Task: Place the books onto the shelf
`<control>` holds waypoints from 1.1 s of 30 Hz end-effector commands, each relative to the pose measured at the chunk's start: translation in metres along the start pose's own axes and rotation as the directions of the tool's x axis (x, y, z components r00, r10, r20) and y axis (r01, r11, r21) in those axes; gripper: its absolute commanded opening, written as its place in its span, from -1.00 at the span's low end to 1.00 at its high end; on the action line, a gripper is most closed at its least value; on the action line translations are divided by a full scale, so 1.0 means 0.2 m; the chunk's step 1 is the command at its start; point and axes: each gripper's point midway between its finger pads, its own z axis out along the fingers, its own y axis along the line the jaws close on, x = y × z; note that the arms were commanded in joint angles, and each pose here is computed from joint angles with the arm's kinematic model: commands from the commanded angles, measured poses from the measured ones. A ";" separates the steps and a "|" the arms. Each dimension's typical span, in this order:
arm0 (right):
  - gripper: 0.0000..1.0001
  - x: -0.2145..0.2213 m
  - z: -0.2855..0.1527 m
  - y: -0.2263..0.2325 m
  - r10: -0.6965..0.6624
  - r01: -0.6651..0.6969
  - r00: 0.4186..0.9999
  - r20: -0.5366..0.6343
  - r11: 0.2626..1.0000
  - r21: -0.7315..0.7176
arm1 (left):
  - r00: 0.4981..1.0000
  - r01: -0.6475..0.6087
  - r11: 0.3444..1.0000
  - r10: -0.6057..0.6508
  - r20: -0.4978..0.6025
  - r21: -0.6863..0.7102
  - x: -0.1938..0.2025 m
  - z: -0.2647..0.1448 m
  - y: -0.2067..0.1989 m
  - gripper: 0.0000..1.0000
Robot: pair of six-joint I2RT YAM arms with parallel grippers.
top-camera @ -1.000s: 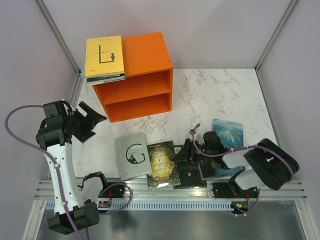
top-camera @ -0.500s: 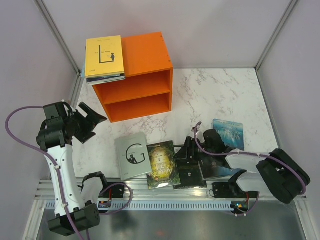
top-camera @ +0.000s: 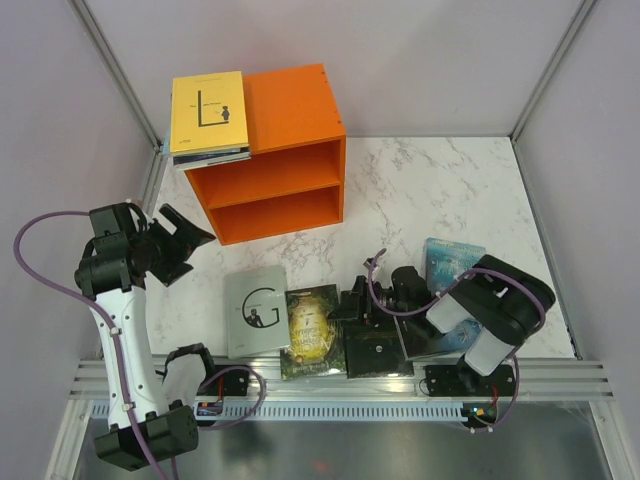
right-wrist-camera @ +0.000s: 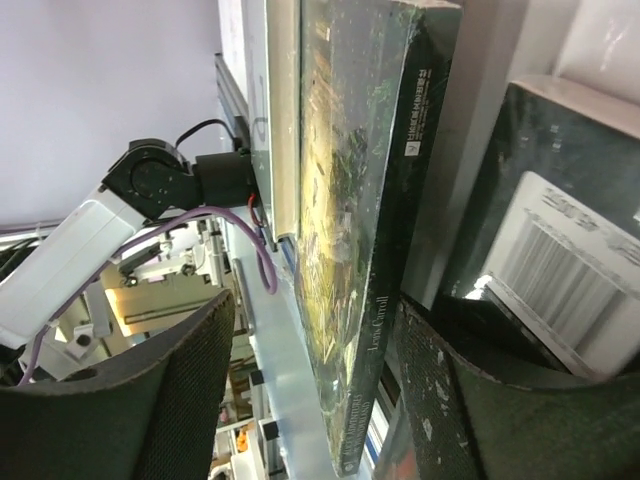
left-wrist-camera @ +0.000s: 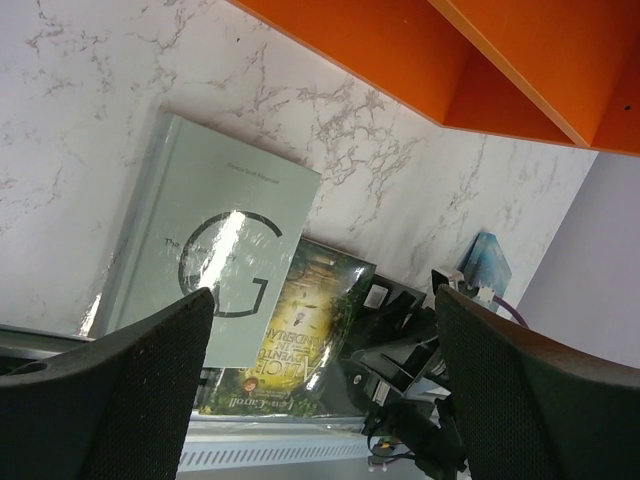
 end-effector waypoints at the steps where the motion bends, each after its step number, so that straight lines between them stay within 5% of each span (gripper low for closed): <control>1: 0.37 0.20 -0.03 -0.35 0.130 -0.118 0.991 -0.041 0.968 0.223 | 1.000 -0.004 0.999 0.004 0.005 0.033 -0.01 0.01 -0.04 0.85; 9: -0.19 0.19 0.06 -0.18 0.208 -0.206 0.977 -0.040 0.978 0.036 | 1.000 -0.007 1.000 0.007 0.004 0.030 -0.01 0.01 -0.03 0.85; 16: -1.00 0.16 0.14 -0.15 0.224 -0.224 0.974 -0.031 0.975 0.004 | 1.000 -0.014 0.999 0.014 0.004 0.030 -0.01 0.01 -0.03 0.85; 24: -1.00 0.10 0.25 -0.13 0.107 -0.103 0.994 -0.020 0.987 0.122 | 1.000 -0.024 0.999 0.024 0.003 0.046 0.01 -0.01 -0.05 0.85; 33: -1.00 -0.08 0.07 0.00 -0.118 0.089 0.990 0.075 0.946 0.311 | 0.999 -0.039 0.990 0.039 0.003 0.137 0.03 -0.05 -0.14 0.87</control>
